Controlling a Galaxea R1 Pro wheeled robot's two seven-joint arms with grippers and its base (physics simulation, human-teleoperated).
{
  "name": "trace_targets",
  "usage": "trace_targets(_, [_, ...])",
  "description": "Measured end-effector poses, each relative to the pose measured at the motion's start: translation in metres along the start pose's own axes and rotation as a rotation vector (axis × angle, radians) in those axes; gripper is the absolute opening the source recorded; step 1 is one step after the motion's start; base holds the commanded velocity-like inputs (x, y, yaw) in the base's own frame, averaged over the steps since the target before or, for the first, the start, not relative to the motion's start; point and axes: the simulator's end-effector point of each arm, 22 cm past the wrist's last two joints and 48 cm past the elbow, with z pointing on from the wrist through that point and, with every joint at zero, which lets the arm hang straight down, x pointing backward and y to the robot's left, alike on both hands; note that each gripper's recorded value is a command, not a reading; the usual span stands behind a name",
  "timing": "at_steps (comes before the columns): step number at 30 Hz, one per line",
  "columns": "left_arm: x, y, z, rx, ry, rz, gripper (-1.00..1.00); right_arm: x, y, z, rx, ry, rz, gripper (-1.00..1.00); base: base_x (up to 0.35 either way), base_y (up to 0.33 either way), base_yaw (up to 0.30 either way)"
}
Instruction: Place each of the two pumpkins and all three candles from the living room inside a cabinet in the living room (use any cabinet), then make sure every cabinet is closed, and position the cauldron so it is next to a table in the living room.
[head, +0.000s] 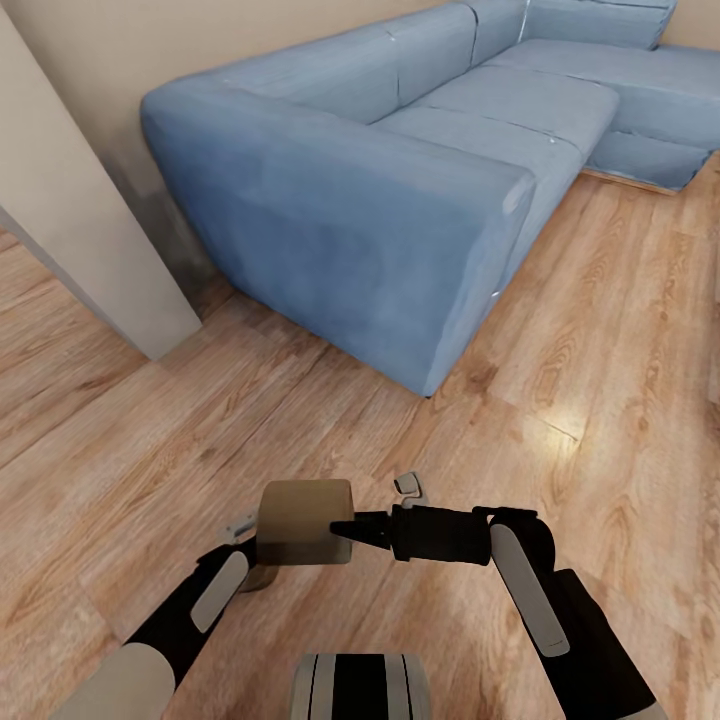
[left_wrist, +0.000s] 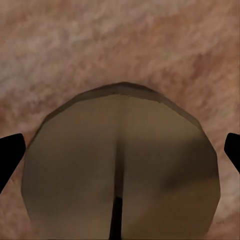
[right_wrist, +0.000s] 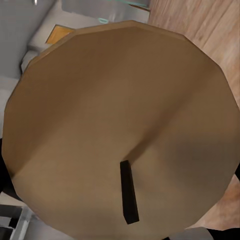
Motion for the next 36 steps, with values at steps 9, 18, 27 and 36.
trace_targets(9, [0.0067, 0.0021, 0.0038, -0.007, 0.013, 0.000, 1.00, 0.0012, -0.0048, -0.0001, 0.006, 0.001, 0.006, -1.00, 0.000, 0.000, 0.000])
trace_targets(18, [0.0095, 0.0031, 0.0055, -0.010, 0.019, 0.001, -1.00, 0.0019, -0.0071, -0.0003, 0.005, 0.001, 0.015, -1.00, 0.000, 0.000, 0.000])
trace_targets(27, [0.0091, 0.0037, 0.0056, -0.011, 0.018, 0.001, -1.00, 0.0022, -0.0088, -0.0002, 0.009, 0.000, 0.017, -1.00, 0.000, 0.000, 0.000])
trace_targets(36, [0.0086, 0.0037, 0.0056, -0.011, 0.017, 0.000, -1.00, 0.0022, -0.0098, -0.0003, 0.012, -0.001, 0.018, -1.00, 0.000, 0.000, 0.000])
